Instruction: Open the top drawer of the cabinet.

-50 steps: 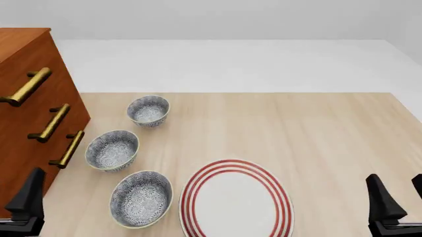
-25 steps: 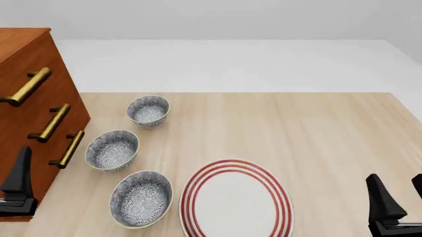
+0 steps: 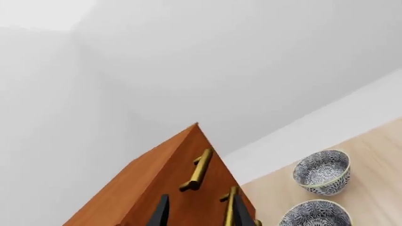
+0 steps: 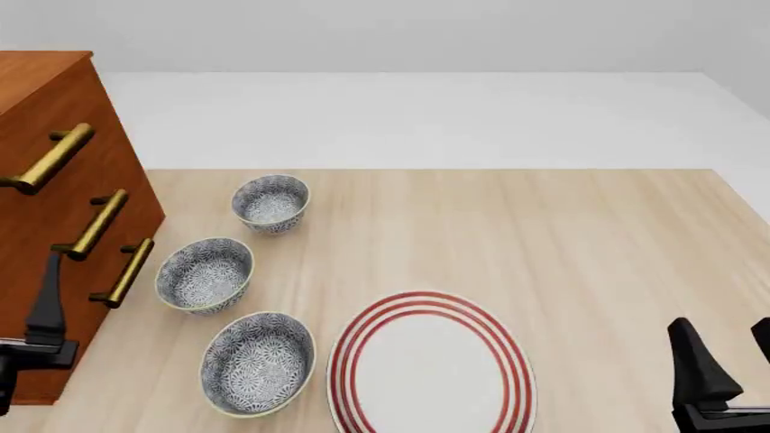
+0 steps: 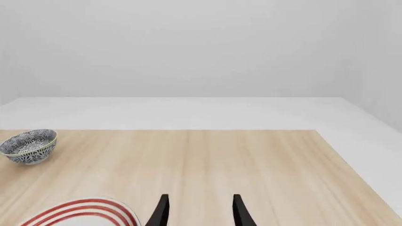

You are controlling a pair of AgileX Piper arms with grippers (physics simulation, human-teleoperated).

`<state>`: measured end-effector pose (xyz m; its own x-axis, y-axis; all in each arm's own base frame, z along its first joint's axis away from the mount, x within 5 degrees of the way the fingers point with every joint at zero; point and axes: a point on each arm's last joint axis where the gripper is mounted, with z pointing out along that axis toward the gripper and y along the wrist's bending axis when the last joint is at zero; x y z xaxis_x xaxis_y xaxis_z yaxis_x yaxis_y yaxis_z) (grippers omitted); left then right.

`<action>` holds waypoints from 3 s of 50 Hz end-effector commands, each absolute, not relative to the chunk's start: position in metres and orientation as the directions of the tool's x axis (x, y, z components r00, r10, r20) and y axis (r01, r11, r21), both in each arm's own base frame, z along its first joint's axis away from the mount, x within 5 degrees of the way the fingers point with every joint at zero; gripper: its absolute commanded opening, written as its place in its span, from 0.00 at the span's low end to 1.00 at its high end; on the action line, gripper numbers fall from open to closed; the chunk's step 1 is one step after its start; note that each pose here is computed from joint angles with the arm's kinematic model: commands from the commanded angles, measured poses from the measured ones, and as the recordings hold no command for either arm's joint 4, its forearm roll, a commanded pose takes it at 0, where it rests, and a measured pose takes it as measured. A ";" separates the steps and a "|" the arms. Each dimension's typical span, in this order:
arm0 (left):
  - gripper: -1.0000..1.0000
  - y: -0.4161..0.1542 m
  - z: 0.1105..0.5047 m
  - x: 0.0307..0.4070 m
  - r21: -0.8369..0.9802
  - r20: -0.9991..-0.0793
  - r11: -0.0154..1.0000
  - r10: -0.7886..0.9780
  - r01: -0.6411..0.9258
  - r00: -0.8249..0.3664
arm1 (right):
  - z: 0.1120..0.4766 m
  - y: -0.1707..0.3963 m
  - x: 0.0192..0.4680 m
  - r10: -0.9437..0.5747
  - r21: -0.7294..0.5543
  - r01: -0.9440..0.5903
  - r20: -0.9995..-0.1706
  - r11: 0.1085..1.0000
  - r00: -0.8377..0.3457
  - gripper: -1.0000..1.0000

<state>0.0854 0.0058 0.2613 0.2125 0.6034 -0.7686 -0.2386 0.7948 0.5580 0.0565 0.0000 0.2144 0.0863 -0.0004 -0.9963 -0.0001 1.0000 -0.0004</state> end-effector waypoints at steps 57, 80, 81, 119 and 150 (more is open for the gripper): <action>1.00 0.019 0.252 0.128 0.804 -0.495 0.478 0.868 -0.354 0.049 | 0.217 0.001 0.056 0.000 -0.001 -0.017 -0.996 1.000 0.086 1.00; 1.00 0.023 0.251 0.143 0.844 -0.438 0.409 0.899 -0.346 -0.004 | 0.218 0.001 0.055 0.001 -0.001 -0.017 -0.996 1.000 0.086 1.00; 1.00 0.024 0.250 0.143 0.845 -0.438 0.409 0.899 -0.344 -0.005 | 0.218 0.001 0.055 0.000 -0.001 -0.017 -0.996 1.000 0.087 1.00; 1.00 0.034 0.246 0.171 0.887 -0.375 0.334 0.924 -0.318 -0.077 | 0.217 0.001 0.056 0.001 0.000 -0.017 -0.996 1.000 0.086 1.00; 1.00 0.039 0.248 0.184 0.910 -0.332 0.287 0.937 -0.299 -0.112 | 0.217 0.001 0.056 0.001 -0.001 -0.017 -0.996 1.000 0.086 1.00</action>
